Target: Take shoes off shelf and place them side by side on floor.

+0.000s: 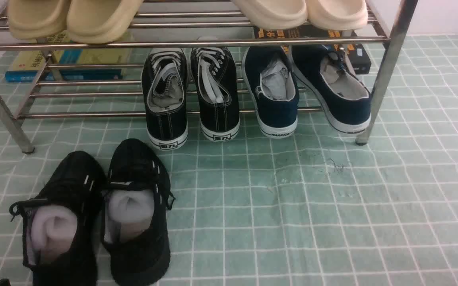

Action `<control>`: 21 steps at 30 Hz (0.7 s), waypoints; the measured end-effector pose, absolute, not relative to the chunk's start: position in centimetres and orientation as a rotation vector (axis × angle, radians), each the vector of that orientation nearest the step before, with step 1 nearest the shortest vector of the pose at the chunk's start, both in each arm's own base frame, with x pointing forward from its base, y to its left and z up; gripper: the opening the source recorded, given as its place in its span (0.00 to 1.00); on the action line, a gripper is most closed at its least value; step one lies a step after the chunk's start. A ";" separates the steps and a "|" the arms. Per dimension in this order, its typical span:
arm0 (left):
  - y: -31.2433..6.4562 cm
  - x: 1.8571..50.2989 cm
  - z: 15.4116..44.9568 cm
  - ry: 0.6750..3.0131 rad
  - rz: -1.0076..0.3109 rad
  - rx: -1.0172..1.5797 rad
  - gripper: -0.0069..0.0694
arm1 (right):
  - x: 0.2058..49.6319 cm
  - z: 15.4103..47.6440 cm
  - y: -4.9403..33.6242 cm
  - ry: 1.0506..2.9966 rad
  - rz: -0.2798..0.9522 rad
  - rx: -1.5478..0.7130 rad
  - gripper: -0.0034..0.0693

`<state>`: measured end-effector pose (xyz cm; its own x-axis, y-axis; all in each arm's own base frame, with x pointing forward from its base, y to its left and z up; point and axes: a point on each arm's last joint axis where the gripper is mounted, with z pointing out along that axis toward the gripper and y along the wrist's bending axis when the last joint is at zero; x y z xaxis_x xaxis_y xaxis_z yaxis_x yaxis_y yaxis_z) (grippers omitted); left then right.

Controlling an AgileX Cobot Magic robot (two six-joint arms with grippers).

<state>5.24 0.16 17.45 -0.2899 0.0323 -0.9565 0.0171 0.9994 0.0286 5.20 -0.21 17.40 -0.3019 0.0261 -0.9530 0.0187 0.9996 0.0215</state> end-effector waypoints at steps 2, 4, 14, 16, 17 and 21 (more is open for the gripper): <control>0.2 5.2 17.4 1.865 0.015 0.036 0.23 | 5.2 17.4 -0.2 1.878 0.007 0.032 0.37; 0.2 5.2 17.4 1.865 0.015 0.036 0.23 | 5.2 17.4 -0.2 1.878 0.007 0.032 0.37; 0.2 5.2 17.4 1.865 0.016 0.036 0.23 | 5.2 17.4 -0.5 1.874 -0.082 -0.022 0.37; 0.2 5.2 17.4 1.865 0.016 0.036 0.23 | 5.2 17.5 -0.7 1.873 -0.133 -0.053 0.37; 0.2 5.2 17.4 1.865 0.016 0.036 0.23 | 5.2 17.5 -0.8 1.873 -0.156 -0.066 0.37; 0.2 5.2 17.4 1.865 0.016 0.036 0.24 | 5.2 17.5 -1.0 1.870 -0.214 -0.100 0.37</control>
